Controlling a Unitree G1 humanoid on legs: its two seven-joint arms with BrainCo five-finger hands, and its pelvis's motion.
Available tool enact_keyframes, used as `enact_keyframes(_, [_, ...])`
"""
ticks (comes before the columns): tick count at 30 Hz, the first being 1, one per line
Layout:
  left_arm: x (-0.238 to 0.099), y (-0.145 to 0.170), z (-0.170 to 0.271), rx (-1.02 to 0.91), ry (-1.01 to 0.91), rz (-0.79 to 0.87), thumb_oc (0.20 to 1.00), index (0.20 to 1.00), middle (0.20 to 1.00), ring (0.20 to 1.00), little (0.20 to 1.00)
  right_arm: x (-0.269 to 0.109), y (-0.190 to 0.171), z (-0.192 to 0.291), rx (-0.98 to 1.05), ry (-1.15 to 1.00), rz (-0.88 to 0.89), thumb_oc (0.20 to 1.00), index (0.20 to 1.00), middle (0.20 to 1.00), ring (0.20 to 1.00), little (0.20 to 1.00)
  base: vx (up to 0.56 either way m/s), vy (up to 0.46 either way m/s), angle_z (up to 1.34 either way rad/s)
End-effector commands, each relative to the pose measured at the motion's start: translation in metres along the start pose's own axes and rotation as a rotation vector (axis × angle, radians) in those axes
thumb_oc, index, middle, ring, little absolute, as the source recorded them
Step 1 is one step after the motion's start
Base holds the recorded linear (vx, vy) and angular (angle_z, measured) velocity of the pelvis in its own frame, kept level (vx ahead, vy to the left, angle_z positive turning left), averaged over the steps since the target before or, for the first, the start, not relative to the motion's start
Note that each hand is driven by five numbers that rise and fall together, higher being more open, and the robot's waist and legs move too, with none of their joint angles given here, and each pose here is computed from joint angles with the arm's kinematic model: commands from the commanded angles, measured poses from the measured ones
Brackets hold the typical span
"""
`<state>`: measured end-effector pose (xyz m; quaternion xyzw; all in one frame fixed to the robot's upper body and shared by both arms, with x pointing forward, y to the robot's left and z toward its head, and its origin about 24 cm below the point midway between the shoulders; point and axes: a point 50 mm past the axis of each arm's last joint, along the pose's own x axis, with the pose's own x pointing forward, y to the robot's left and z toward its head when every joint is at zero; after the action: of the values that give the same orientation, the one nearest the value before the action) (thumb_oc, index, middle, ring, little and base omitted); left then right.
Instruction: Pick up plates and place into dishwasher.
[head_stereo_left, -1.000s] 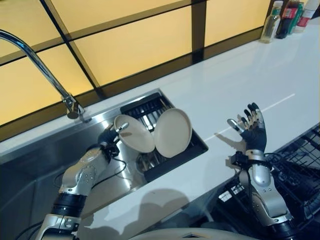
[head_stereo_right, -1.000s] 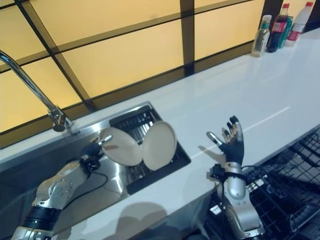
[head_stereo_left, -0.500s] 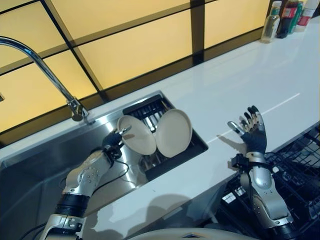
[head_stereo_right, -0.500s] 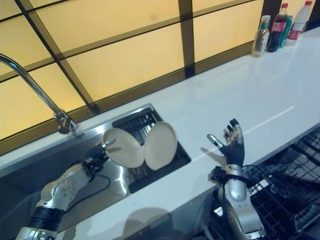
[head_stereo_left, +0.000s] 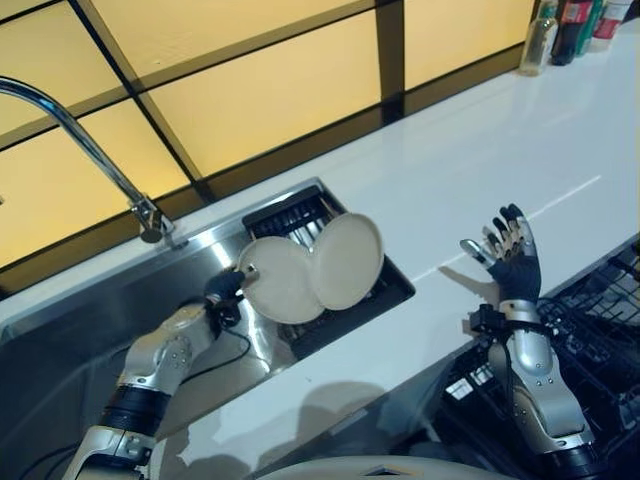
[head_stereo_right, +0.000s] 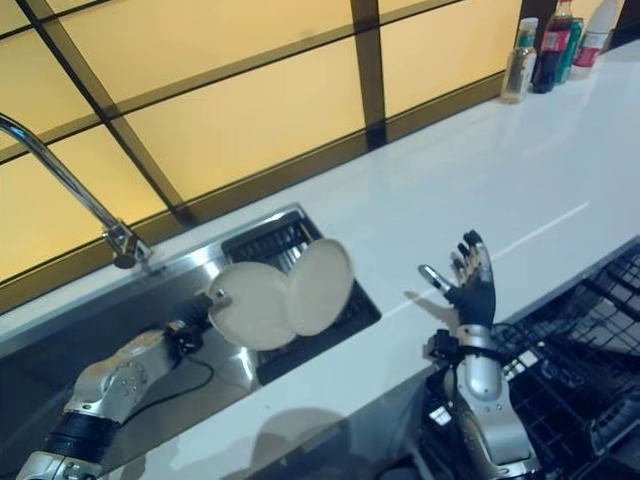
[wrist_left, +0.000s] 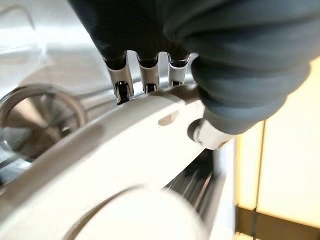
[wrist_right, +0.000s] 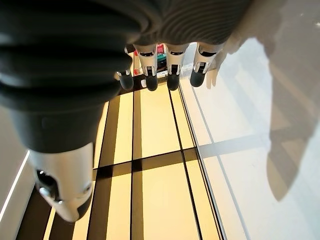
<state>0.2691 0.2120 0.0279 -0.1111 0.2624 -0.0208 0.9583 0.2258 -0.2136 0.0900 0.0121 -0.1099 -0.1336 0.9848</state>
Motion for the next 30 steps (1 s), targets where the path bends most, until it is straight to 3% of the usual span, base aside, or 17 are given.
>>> enact_keyframes(1, [0.0,0.006,0.027,0.039,-0.094,0.001,0.2,0.2,0.2,0.2,0.2,0.003,0.005,0.012,0.032,-0.078,0.026,1.0,1.0,1.0,1.0,1.0,0.0,0.0,0.0])
enact_keyframes(10, [-0.002,0.011,0.041,0.097,-0.18,0.056,0.2,0.2,0.2,0.2,0.2,0.004,0.007,0.013,0.035,-0.08,0.017,1.0,1.0,1.0,1.0,1.0,0.0,0.0,0.0])
enact_keyframes(14, [-0.022,0.037,0.094,0.301,-0.499,0.348,0.2,0.2,0.2,0.2,0.2,0.004,0.005,0.012,0.036,-0.078,0.008,1.0,1.0,1.0,1.0,1.0,0.0,0.0,0.0])
enact_keyframes(18, [-0.051,0.047,0.137,0.324,-0.757,0.561,0.2,0.2,0.2,0.2,0.2,0.001,0.005,0.01,0.049,-0.07,-0.005,1.0,1.0,1.0,1.0,1.0,-0.01,-0.034,0.0])
enact_keyframes(22, [-0.07,0.035,0.141,0.326,-0.957,0.672,0.2,0.2,0.2,0.2,0.2,-0.002,0.006,0.009,0.068,-0.074,-0.026,1.0,1.0,1.0,1.0,1.0,-0.03,-0.051,0.02])
enact_keyframes(30, [-0.09,0.028,0.14,0.307,-1.158,0.824,0.2,0.2,0.2,0.2,0.2,-0.001,0.013,0.008,0.086,-0.069,-0.047,1.0,1.0,1.0,1.0,1.0,-0.01,-0.016,0.02])
